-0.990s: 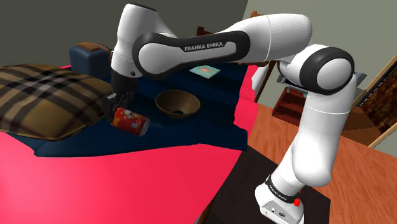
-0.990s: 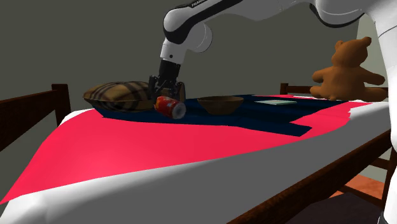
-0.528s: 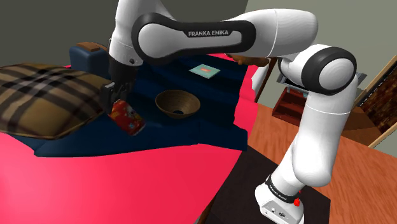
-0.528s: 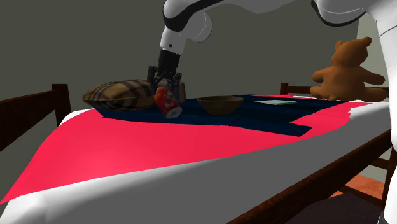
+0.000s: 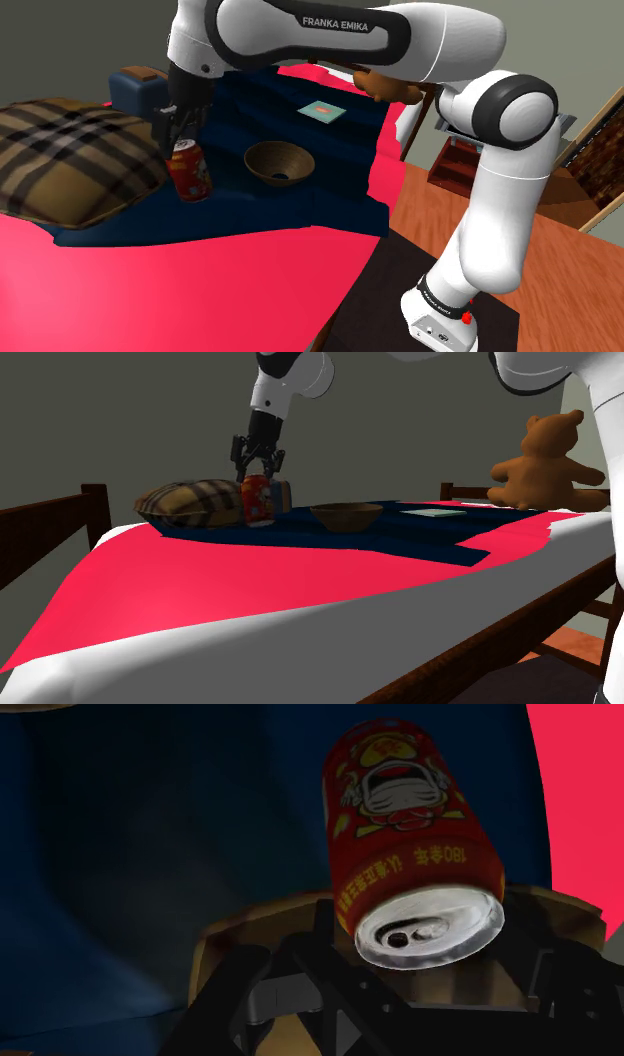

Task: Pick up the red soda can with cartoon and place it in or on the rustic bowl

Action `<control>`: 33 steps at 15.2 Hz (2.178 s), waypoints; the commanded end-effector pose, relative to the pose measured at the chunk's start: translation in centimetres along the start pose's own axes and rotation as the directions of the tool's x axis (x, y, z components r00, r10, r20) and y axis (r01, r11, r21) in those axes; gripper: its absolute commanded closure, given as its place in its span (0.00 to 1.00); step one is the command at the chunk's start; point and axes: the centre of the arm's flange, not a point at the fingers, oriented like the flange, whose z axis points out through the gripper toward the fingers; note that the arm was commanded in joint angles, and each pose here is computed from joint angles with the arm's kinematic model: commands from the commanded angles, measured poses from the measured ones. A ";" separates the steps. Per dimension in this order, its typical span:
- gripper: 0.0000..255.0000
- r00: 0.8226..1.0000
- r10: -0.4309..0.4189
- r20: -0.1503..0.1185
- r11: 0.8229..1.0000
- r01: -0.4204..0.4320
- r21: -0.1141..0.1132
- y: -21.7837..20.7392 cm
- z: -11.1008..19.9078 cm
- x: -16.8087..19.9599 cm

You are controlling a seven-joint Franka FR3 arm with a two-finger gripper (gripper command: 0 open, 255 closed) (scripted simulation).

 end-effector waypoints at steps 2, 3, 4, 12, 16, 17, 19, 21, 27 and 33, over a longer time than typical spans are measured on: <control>1.00 1.000 0.000 0.000 1.000 0.000 0.000 -0.3 -1.5 0.3; 1.00 1.000 0.000 0.000 1.000 0.000 0.000 -0.4 -2.1 0.4; 1.00 1.000 0.000 0.000 1.000 0.000 0.000 -0.5 -2.6 0.5; 1.00 1.000 0.000 0.000 1.000 0.000 0.000 1.1 -6.1 -0.4; 1.00 1.000 0.000 0.000 1.000 0.000 0.000 5.2 -7.7 -3.3; 1.00 1.000 0.000 0.000 1.000 0.000 0.000 6.2 -8.1 -4.1; 1.00 1.000 0.000 0.000 1.000 0.000 0.000 8.2 -8.9 -5.6; 1.00 1.000 0.000 0.000 1.000 0.000 0.000 10.3 -9.7 -7.1; 1.00 1.000 0.000 0.000 1.000 0.000 0.000 14.8 -10.4 -10.5; 1.00 1.000 0.000 0.000 1.000 0.000 0.000 15.3 -7.4 -11.2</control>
